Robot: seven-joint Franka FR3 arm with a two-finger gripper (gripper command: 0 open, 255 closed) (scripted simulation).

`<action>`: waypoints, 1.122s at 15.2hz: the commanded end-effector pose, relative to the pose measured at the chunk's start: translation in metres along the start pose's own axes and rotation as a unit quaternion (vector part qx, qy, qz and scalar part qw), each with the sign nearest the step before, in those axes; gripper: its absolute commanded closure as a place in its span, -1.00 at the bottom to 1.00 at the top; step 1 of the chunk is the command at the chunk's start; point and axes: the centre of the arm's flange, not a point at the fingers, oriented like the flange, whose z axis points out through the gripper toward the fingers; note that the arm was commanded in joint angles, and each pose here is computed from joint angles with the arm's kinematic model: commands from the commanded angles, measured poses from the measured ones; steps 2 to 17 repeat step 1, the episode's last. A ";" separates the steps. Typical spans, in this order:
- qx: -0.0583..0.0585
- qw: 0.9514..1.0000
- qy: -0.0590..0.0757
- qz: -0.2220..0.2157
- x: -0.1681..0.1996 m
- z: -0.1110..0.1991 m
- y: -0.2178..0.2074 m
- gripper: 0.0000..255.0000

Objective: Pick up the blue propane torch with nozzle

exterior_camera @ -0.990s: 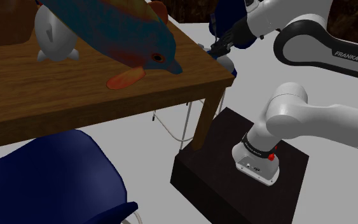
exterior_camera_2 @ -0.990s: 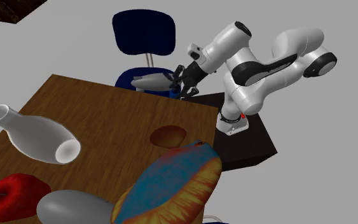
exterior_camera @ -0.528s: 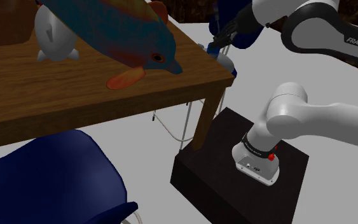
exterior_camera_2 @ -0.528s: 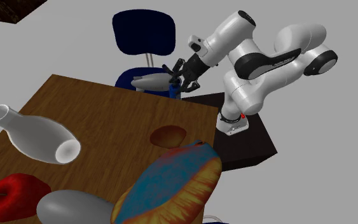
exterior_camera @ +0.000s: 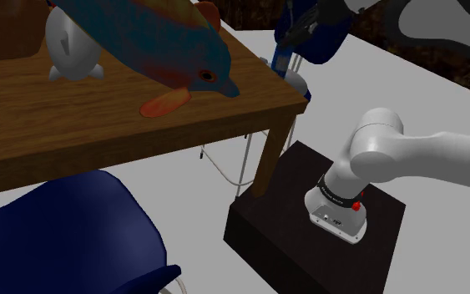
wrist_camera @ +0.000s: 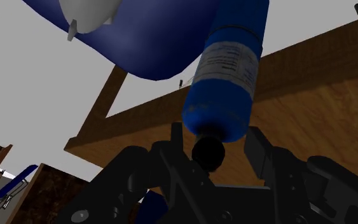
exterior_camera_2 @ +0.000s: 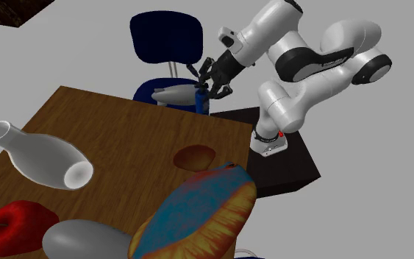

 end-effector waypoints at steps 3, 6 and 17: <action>0.000 1.000 0.000 0.000 0.001 -0.002 0.001 1.00; 0.000 1.000 0.000 0.000 0.001 -0.002 0.001 1.00; 0.000 1.000 0.000 0.000 0.001 -0.002 0.001 1.00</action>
